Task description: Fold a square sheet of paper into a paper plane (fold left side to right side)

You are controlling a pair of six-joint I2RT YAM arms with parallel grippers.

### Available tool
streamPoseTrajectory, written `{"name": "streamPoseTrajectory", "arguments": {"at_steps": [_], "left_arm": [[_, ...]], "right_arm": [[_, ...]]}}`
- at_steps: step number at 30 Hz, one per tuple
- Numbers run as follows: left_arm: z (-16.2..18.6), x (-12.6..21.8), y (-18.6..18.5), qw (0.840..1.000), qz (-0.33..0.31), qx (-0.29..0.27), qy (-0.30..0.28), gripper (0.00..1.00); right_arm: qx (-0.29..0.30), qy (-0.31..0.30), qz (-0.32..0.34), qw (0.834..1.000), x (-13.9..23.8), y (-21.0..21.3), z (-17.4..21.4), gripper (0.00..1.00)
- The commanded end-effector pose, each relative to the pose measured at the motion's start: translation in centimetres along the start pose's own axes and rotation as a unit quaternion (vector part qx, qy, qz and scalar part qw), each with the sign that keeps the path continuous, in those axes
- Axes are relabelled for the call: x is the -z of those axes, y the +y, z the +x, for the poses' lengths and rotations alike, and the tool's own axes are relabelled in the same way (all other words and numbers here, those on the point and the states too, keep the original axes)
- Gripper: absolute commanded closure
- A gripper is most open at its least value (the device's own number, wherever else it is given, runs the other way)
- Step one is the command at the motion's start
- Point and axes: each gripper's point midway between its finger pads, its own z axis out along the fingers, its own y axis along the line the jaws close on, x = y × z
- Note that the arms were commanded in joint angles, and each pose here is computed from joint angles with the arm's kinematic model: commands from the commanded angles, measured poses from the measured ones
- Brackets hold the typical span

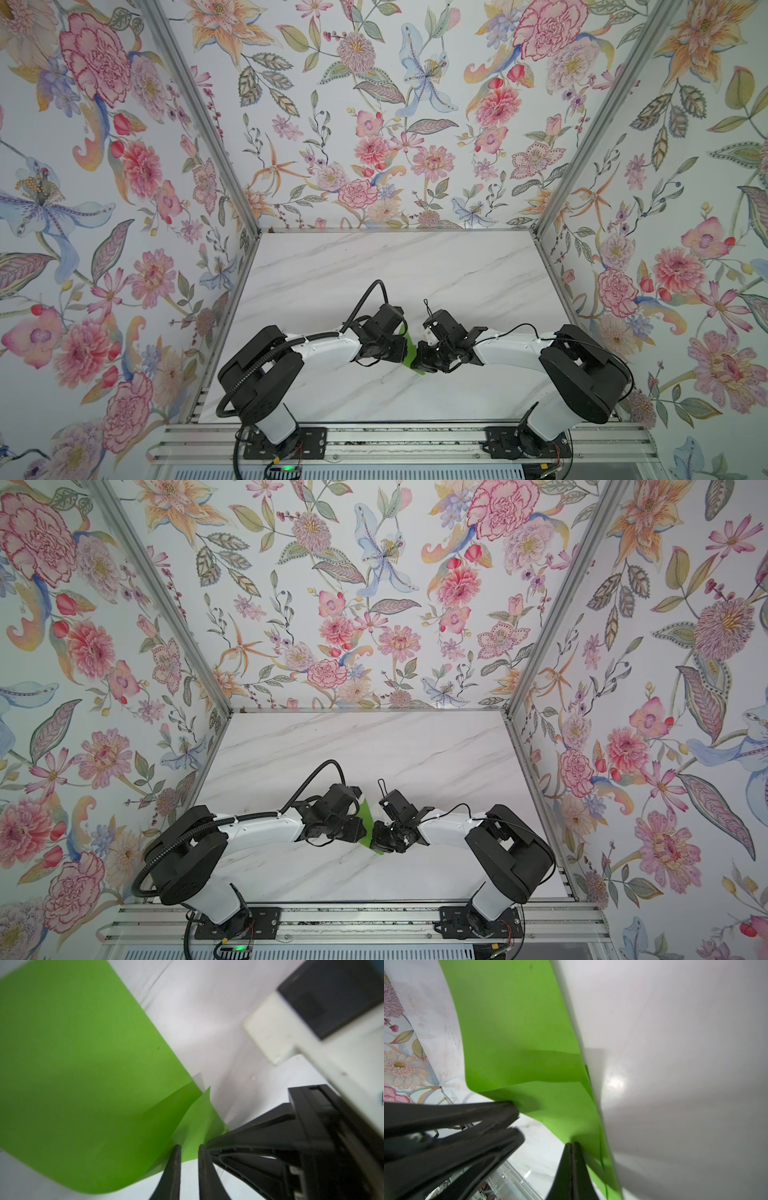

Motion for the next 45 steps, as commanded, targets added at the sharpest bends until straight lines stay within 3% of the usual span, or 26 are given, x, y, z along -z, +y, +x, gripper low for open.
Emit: {"name": "streamPoseTrajectory", "arguments": {"at_steps": [1, 16, 38, 45], "left_arm": [[2.1, 0.6, 0.8, 0.994, -0.031, -0.080, 0.068, 0.81], [2.5, -1.7, 1.3, 0.991, -0.034, -0.080, 0.103, 0.90], [6.5, 1.0, 12.1, 0.987, -0.103, 0.067, 0.106, 0.97], [4.7, 2.9, 13.7, 0.989, -0.098, 0.097, 0.062, 0.97]], "right_arm": [[-0.007, 0.048, 0.071, 0.996, -0.7, -4.4, 2.1, 1.00], [-0.020, 0.051, 0.079, 0.995, -0.9, -5.0, 1.8, 1.00], [-0.034, 0.048, 0.089, 0.994, -0.3, -6.2, 2.2, 1.00], [-0.040, 0.044, 0.080, 0.995, -0.2, -5.7, 2.4, 1.00]]}}
